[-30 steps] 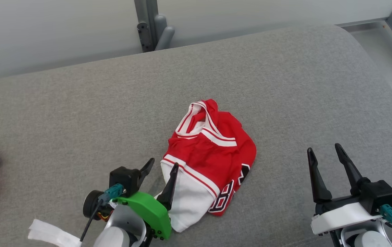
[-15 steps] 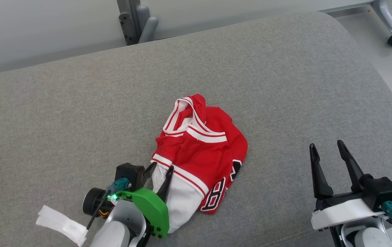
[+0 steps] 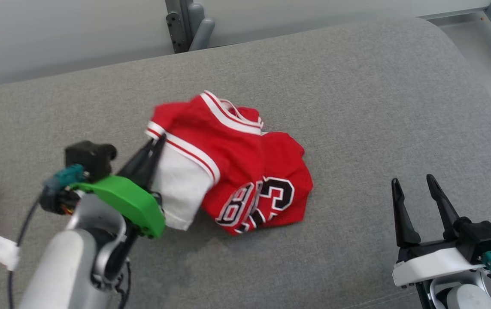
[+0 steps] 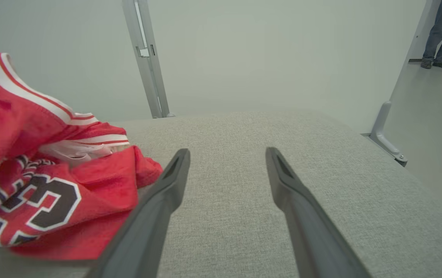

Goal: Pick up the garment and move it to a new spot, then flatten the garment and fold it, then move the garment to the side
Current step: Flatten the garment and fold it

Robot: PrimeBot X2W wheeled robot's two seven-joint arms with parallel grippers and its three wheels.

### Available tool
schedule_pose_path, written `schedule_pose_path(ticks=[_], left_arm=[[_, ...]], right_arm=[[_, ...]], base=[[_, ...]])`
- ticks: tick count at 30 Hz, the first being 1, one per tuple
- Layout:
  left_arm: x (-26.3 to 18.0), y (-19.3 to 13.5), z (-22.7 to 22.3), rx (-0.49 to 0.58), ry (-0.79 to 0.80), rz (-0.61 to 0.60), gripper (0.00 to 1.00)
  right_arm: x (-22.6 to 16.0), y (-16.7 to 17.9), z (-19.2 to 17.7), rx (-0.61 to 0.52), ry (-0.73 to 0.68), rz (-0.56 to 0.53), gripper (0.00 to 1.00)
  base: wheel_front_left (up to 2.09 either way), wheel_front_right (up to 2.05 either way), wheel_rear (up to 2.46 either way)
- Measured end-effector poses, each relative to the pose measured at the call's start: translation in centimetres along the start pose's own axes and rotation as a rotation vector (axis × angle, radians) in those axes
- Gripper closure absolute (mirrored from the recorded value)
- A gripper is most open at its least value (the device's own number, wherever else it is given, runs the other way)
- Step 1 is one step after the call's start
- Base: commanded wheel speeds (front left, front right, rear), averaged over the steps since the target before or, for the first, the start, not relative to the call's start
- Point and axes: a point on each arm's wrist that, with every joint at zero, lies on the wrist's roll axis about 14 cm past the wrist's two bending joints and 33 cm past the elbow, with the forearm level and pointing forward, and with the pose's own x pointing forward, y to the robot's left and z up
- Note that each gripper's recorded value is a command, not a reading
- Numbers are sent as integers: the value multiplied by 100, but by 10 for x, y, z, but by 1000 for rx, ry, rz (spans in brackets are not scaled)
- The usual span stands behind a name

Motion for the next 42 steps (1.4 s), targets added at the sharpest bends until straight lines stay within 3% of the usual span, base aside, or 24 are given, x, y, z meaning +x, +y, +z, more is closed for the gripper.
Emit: schedule_pose_path(ticks=[3,4,9,15,18,24,28,33,42], left_arm=[[-9,26,47,61,-66,43,100],[-16,41,75,129,-95,76,100],[-26,53,127,224,-150,109,100],[-32,43,188,346,-226,108,100],[-24,28,196,374,-223,72,100],[22,-22,143,294,-103,-85,100],[54,-54,70,209,39,-168,100],[77,-72,-10,158,190,-222,100],[107,-115,-61,181,260,-336,100]], right_arm=[[3,6,-1,4,0,19,0],[5,9,-1,5,0,29,0],[9,15,1,9,-9,48,0],[12,22,-1,14,-3,69,0],[13,26,-4,18,3,78,0],[20,29,-7,26,10,85,0],[29,34,-9,32,12,98,0],[39,36,-11,49,13,103,0],[38,12,-16,56,34,27,0]], base=[[0,0,0],[0,0,0],[0,0,0],[0,0,0],[0,0,0],[0,0,0],[0,0,0],[0,0,0],[0,0,0]])
